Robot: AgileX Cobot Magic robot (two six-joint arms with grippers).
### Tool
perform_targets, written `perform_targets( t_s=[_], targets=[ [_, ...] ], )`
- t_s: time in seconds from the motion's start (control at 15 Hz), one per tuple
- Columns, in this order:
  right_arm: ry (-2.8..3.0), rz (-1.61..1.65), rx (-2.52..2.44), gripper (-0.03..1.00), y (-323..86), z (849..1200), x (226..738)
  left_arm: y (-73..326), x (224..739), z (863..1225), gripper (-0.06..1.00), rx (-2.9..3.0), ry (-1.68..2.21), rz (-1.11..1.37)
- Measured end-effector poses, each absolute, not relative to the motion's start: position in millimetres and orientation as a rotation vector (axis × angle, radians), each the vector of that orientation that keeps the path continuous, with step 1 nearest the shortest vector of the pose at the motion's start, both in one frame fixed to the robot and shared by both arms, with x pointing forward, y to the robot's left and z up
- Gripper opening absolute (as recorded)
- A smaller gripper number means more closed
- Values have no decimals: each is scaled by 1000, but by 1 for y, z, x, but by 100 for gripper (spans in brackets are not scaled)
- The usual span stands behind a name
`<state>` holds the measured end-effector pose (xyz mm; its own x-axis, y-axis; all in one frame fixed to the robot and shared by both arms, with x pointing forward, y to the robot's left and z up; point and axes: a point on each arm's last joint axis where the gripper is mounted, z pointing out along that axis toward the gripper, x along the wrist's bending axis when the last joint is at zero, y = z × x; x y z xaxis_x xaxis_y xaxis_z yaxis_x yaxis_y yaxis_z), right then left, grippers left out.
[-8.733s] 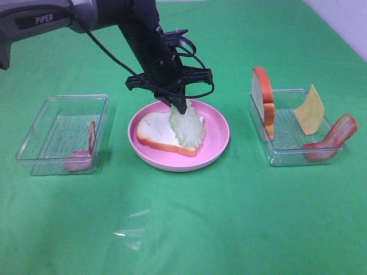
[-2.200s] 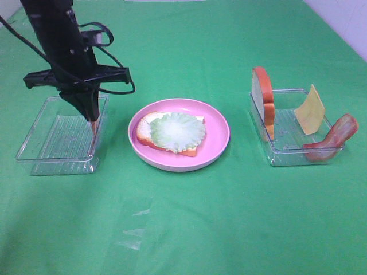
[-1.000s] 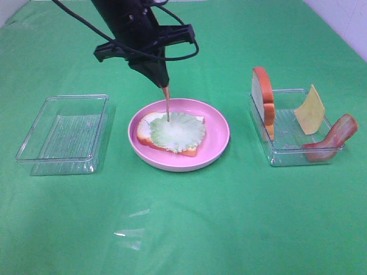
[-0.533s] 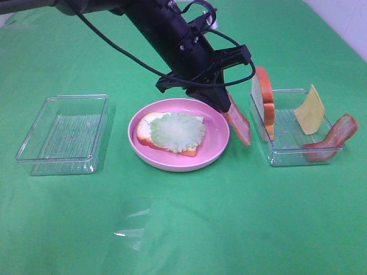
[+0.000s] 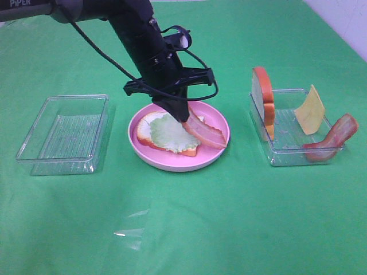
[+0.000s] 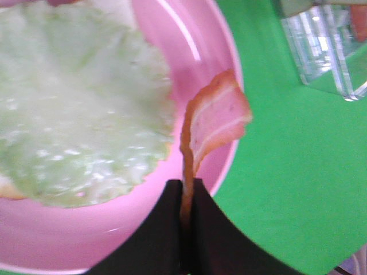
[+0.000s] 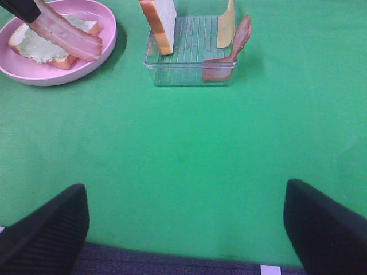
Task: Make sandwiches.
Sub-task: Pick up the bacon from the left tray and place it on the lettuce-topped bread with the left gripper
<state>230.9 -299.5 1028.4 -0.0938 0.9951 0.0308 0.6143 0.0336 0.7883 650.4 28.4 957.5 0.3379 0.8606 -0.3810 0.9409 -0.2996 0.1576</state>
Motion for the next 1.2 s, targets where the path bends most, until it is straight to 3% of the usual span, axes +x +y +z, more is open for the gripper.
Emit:
perform_targets(
  t_s=[0.2,0.87,1.0,1.07,1.2],
  targets=[
    [1765,893,1631,90,-300,1028,231,39,656,955,0,2318,1623,-198],
    [1765,893,1631,90,-300,1028,231,44,656,953,3,2348,1653,-156],
    [1765,893,1631,90,-300,1028,231,47,658,954,24,2344,1695,-108],
    [1765,893,1631,90,-300,1028,231,48,659,955,51,2346,1700,-92],
    [1765,893,1631,90,-300,1028,231,48,658,954,86,2345,1706,-94]
  ],
)
